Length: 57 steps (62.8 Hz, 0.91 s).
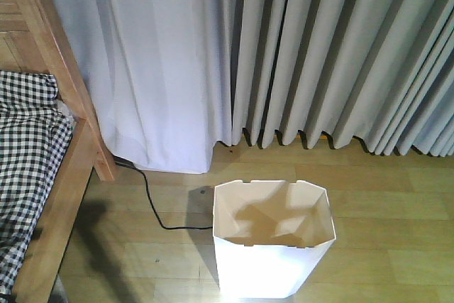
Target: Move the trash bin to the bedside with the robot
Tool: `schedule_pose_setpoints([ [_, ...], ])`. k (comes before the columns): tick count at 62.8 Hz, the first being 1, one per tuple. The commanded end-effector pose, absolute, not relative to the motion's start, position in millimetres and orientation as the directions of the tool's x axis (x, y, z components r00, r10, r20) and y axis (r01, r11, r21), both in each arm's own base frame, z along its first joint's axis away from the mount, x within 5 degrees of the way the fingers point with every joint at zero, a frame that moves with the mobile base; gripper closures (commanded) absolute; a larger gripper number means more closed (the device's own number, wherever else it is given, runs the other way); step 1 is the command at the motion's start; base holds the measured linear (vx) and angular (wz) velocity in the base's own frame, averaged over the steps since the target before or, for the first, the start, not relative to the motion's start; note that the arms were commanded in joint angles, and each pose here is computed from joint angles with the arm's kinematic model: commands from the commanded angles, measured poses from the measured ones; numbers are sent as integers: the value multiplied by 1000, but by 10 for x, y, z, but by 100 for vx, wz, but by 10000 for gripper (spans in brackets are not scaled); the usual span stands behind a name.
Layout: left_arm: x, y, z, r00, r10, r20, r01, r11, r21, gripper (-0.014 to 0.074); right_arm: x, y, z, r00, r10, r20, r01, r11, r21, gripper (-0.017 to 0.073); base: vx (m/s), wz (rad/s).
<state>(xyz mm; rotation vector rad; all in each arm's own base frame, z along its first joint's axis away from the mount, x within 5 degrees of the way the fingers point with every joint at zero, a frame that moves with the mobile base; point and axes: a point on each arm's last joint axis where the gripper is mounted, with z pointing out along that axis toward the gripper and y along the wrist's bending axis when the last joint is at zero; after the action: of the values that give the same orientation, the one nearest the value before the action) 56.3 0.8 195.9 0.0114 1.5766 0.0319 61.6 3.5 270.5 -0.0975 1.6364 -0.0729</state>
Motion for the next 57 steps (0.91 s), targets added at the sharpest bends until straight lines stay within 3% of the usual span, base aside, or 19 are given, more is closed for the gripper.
schedule_pose_setpoints([
  [1, 561, 3, 1990, 63, 5, -998, -5, 1000, 4, 600, 618, -8, 2813, -30, -108, -994, 33, 994, -109, 568, 0, 0],
  [10, 561, 3, 1990, 63, 5, -998, -5, 1000, 4, 600, 606, -32, 2803, -29, -81, -996, 60, 995, -83, 568, 0, 0],
  [21, 561, 3, 1990, 63, 5, -998, -5, 1000, 4, 600, 596, -49, 2478, 105, -63, -992, 87, 995, -54, 568, 0, 0],
  [33, 562, 3, 1989, 62, 5, -998, -5, 1000, 4, 600, 555, -45, 2044, 81, 11, -997, 79, 997, 18, 568, 0, 0],
  [57, 561, 3, 1990, 63, 5, -998, -5, 1000, 4, 600, 557, -46, 2025, 55, -52, -997, 85, 995, -47, 568, 0, 0],
])
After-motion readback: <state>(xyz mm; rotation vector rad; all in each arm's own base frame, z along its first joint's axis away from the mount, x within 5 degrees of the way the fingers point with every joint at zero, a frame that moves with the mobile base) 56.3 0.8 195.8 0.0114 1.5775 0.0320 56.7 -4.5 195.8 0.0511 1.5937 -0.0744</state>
